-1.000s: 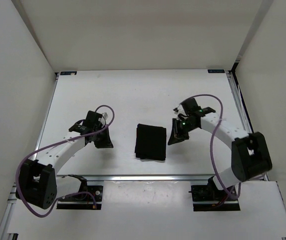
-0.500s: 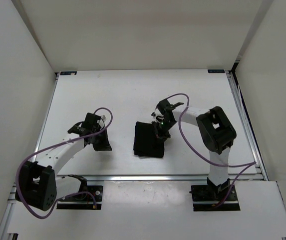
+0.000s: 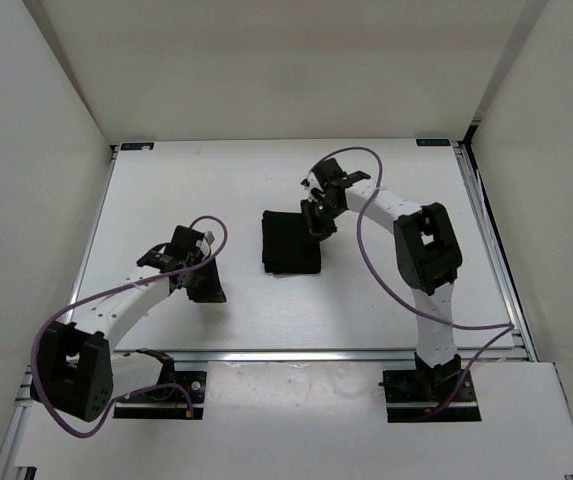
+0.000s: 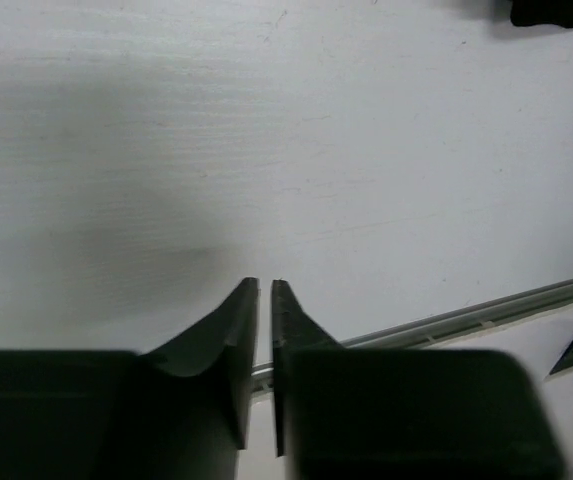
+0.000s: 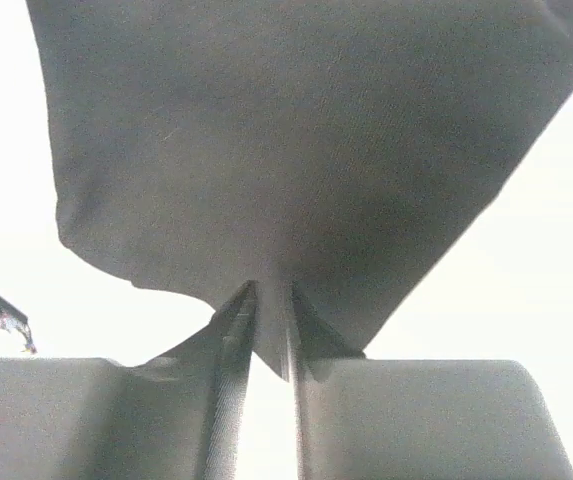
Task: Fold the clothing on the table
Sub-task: Fold the skirt
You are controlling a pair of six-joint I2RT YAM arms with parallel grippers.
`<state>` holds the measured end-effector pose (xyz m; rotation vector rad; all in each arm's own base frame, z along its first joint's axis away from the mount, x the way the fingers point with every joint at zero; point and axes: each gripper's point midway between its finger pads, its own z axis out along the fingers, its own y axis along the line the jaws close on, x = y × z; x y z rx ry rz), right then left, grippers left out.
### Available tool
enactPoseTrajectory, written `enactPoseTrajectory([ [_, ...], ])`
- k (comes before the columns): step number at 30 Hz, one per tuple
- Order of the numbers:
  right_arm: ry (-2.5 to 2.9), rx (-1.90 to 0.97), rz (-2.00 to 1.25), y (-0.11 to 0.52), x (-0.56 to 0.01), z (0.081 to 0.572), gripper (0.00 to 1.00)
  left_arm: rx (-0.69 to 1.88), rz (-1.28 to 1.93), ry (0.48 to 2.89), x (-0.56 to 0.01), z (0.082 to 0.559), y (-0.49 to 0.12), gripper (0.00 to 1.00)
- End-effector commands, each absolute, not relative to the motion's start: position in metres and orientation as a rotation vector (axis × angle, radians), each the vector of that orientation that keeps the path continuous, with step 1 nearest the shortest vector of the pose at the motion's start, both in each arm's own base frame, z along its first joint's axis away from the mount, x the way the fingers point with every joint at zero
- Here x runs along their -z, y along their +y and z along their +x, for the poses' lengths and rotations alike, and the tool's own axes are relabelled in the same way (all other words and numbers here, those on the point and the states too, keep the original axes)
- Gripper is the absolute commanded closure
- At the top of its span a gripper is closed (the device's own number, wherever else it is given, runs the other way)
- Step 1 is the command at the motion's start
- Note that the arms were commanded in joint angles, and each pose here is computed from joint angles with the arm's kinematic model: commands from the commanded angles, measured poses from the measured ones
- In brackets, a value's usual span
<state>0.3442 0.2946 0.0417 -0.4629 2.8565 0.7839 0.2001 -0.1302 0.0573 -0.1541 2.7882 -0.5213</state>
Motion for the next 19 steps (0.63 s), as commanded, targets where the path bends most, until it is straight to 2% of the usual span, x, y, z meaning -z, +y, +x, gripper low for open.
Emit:
enactPoseTrajectory([
  [1,2.662,-0.763,-0.529,0.286,-0.127,0.349,0.74,0.529,-0.148,2.709,-0.071,0.216,-0.132,0.74],
  [2,2.621,-0.765,-0.505,0.278,-0.146,0.347,0.69,0.529,-0.147,2.692,-0.072,0.218,-0.132,0.71],
  [4,2.652,-0.765,-0.452,0.255,-0.14,0.324,0.51,0.543,-0.143,2.671,-0.075,0.221,-0.134,0.64],
  [6,2.642,-0.792,-0.363,0.232,-0.146,0.302,0.43,0.543,-0.155,2.655,-0.075,0.223,-0.131,0.59],
  [7,2.706,-0.805,-0.262,0.215,-0.125,0.289,0.29,0.534,-0.16,2.652,-0.074,0.224,-0.13,0.57],
  [13,2.678,-0.979,0.167,0.148,-0.097,0.218,0.24,0.566,-0.144,2.629,-0.076,0.224,-0.13,0.44],
  [15,2.656,-0.976,0.245,0.137,-0.092,0.21,0.19,0.587,-0.126,2.637,-0.075,0.223,-0.134,0.55],
  [17,2.659,-0.941,0.254,0.132,-0.088,0.205,0.18,0.559,-0.105,2.671,-0.069,0.221,-0.133,0.58],
  [18,2.664,-0.943,0.247,0.133,-0.087,0.204,0.18,0.543,-0.08,2.671,-0.071,0.223,-0.134,0.55],
  [19,2.686,-0.945,0.245,0.135,-0.085,0.202,0.18,0.512,-0.083,2.691,-0.067,0.223,-0.134,0.47],
])
